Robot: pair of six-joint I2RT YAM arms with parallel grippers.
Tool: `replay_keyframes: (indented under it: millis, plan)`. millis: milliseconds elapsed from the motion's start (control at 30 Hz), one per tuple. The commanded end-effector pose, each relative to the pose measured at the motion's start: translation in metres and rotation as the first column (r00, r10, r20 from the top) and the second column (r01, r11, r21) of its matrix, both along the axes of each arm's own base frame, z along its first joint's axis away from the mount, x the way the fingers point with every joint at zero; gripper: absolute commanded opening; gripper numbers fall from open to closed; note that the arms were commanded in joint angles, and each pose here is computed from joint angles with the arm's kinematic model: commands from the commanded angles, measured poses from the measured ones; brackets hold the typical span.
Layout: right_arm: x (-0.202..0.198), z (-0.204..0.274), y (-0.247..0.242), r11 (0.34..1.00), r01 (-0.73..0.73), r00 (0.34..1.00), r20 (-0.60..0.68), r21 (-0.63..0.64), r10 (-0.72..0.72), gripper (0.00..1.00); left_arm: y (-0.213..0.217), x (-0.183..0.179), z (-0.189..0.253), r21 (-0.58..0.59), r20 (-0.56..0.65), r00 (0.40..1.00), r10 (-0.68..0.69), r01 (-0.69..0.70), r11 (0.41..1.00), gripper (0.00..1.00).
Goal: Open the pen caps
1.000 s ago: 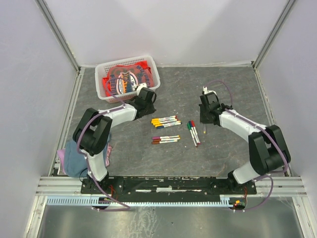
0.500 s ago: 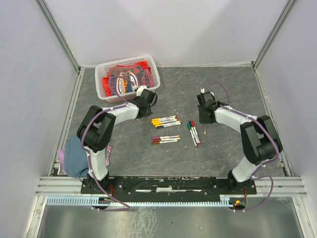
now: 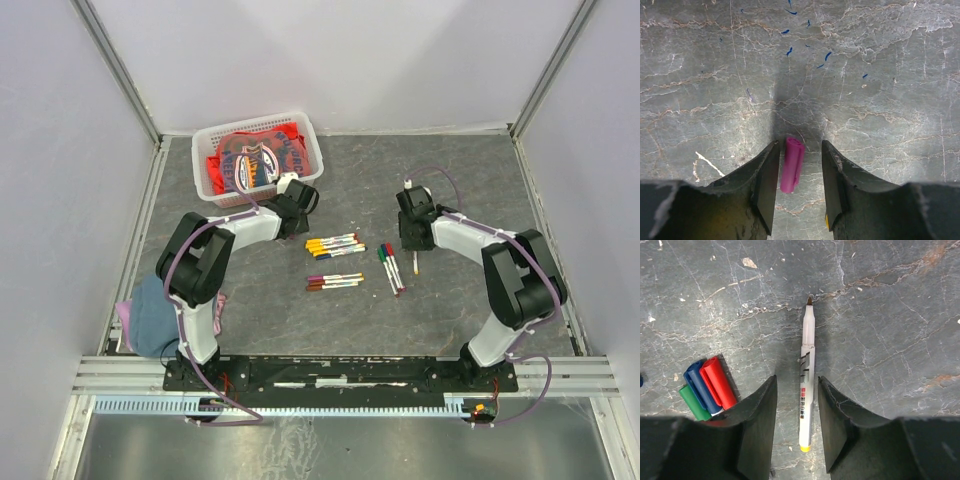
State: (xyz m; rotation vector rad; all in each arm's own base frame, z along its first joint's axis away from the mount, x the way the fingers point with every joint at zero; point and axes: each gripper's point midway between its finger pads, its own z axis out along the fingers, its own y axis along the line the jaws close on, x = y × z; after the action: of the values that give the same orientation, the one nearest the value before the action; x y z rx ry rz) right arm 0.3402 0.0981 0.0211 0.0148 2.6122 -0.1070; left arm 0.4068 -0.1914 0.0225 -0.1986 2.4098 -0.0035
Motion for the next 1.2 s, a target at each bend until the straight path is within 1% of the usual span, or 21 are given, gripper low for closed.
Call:
replay_keyframes:
  millis: [0,133,333,800,1167]
  plan:
    - [0.009,0.031,0.007,0.999,-0.007,0.995,0.101,0.036,0.003,0.45,0.007,-0.006,-0.014,0.048,-0.04,0.999,-0.002,0.004,0.999,0.47]
    - [0.001,0.041,0.015,0.999,-0.039,0.991,0.127,0.029,0.035,0.47,0.005,-0.006,-0.009,0.03,-0.029,1.0,0.001,0.0,1.0,0.47]
    - [-0.015,0.044,0.029,0.996,-0.09,0.988,0.127,0.024,0.086,0.47,0.004,-0.007,0.004,0.002,0.002,1.0,0.007,-0.007,1.0,0.49]
    - [-0.036,0.023,0.041,0.988,-0.145,0.987,0.073,0.046,0.141,0.43,0.006,-0.008,0.033,-0.066,0.086,0.996,0.034,-0.029,0.997,0.52]
    - [-0.042,0.016,0.048,0.984,-0.167,0.985,0.052,0.057,0.165,0.41,-0.001,-0.009,0.034,-0.101,0.085,0.996,0.025,-0.016,0.995,0.55]
